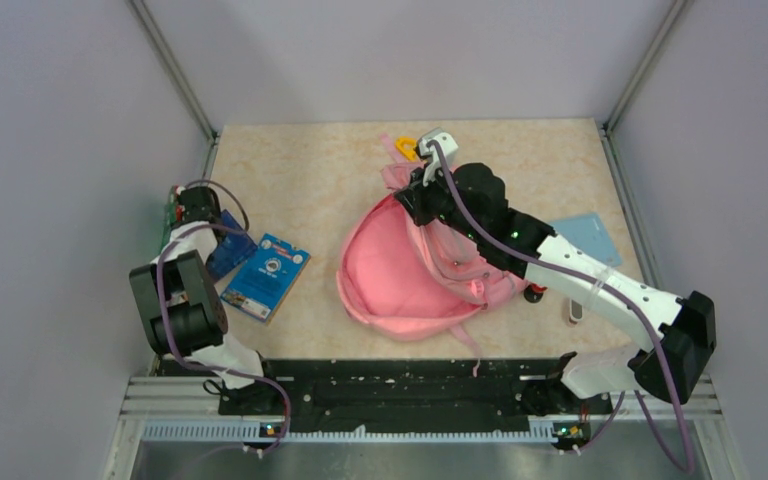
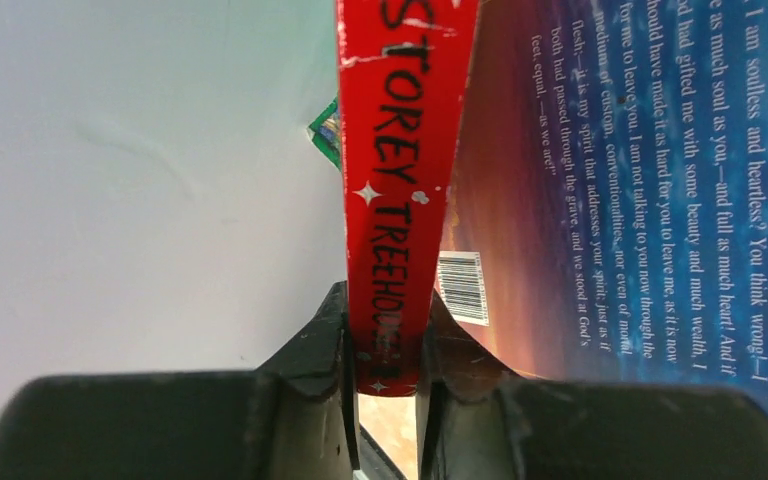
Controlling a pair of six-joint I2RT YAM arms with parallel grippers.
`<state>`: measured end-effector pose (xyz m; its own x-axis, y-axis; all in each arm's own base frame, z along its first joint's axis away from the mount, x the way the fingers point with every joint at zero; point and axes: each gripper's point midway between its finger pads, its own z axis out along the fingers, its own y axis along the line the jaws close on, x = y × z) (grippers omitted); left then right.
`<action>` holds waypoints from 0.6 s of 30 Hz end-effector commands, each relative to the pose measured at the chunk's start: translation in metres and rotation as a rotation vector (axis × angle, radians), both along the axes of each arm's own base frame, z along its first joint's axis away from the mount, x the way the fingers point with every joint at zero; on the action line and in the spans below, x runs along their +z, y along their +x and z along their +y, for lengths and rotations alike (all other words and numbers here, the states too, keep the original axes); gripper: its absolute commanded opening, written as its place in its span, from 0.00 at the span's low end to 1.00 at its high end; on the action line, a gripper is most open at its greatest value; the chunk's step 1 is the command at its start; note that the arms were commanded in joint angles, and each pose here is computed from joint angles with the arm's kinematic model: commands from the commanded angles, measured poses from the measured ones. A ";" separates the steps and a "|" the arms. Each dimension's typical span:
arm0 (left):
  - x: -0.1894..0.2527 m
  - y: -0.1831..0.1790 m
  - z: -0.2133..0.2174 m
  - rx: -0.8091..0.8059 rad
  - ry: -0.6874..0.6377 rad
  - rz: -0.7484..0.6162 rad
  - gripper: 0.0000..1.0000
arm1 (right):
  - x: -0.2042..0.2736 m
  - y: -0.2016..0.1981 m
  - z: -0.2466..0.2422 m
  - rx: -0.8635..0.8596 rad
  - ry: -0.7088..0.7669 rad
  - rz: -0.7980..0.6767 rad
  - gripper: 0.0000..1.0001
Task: Pack the student bag
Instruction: Pick up the book from the center of the board.
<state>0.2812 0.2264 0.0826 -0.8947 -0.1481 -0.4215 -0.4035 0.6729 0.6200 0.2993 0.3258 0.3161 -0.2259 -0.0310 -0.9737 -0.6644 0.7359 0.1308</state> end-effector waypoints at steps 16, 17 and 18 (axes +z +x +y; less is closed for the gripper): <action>0.113 0.030 -0.048 -0.082 -0.107 -0.457 0.00 | 0.062 0.001 -0.008 -0.019 0.100 -0.105 0.00; 0.123 0.035 -0.065 -0.125 -0.154 -0.507 0.00 | 0.064 0.000 -0.010 -0.017 0.097 -0.109 0.00; 0.134 0.039 -0.082 -0.183 -0.209 -0.552 0.00 | 0.065 -0.001 -0.011 -0.016 0.092 -0.110 0.00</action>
